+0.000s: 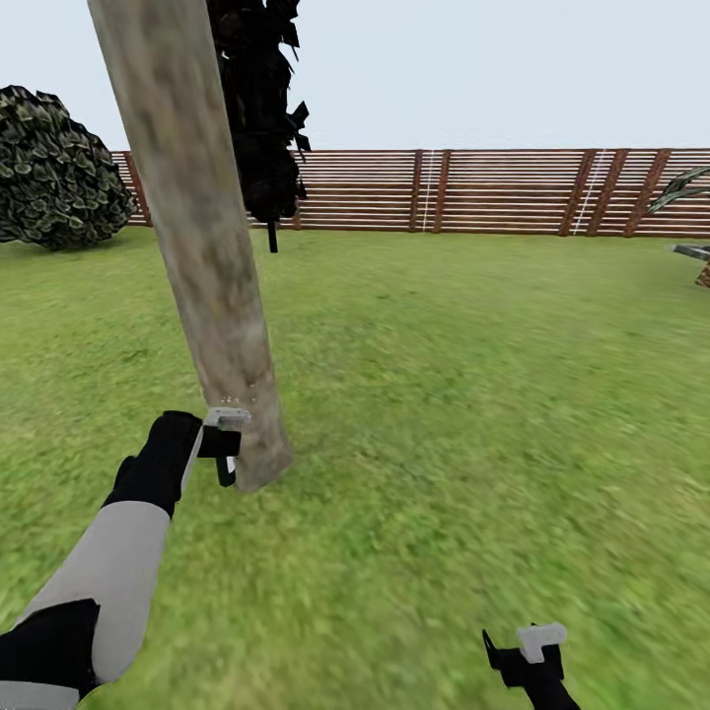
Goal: In the garden, pick up the pesticide atomizer on the floor and spray pesticide onto both trees until each tree trunk is fully covered.
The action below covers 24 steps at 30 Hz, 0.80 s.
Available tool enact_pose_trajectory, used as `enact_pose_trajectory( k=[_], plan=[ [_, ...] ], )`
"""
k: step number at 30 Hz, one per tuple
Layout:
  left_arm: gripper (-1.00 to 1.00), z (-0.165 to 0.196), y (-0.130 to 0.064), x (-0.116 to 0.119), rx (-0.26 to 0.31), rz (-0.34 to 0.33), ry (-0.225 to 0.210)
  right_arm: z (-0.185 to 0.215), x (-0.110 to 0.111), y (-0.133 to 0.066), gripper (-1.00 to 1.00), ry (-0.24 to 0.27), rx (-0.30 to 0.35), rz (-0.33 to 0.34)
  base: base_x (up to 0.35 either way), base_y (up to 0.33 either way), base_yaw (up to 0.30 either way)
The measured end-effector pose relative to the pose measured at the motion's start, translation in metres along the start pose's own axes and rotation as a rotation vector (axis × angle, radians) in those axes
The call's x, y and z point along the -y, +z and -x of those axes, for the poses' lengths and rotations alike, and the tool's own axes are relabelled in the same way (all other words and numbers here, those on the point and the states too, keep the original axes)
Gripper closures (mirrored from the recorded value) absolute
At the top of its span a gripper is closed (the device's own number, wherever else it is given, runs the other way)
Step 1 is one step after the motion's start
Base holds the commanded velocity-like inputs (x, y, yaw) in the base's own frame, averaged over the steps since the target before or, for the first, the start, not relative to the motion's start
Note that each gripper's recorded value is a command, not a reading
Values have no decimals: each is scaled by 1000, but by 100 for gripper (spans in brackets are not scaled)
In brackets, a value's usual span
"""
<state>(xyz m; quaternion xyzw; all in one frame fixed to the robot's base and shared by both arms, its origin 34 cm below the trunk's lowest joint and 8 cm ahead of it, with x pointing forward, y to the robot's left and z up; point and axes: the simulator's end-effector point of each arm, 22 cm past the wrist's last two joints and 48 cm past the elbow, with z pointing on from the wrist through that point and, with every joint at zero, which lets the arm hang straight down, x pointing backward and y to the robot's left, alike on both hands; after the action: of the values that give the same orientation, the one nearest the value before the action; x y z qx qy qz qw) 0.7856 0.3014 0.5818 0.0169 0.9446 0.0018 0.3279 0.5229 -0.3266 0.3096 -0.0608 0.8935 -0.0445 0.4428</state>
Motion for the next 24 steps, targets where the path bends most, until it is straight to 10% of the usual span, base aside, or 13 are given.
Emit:
enact_pose_trajectory(
  k=[4, 13, 19, 24],
  plan=[
    [100, 1, -9, -47, 14, 68, -9, -1, 0, 0, -100, 0, -1, 0, 171, -210, 1],
    [100, -1, -2, -4, 8, 7, 0, -1, -1, 0, -100, 1, -3, 1, -62, -272, 0],
    [100, -7, -12, -78, 2, 111, -11, -1, -1, 0, -100, 1, -3, 1, -20, -274, 0],
    [100, -10, -7, -65, -7, 85, -17, -2, -1, 0, -100, 2, -4, 1, 54, -271, 2]
  ],
)
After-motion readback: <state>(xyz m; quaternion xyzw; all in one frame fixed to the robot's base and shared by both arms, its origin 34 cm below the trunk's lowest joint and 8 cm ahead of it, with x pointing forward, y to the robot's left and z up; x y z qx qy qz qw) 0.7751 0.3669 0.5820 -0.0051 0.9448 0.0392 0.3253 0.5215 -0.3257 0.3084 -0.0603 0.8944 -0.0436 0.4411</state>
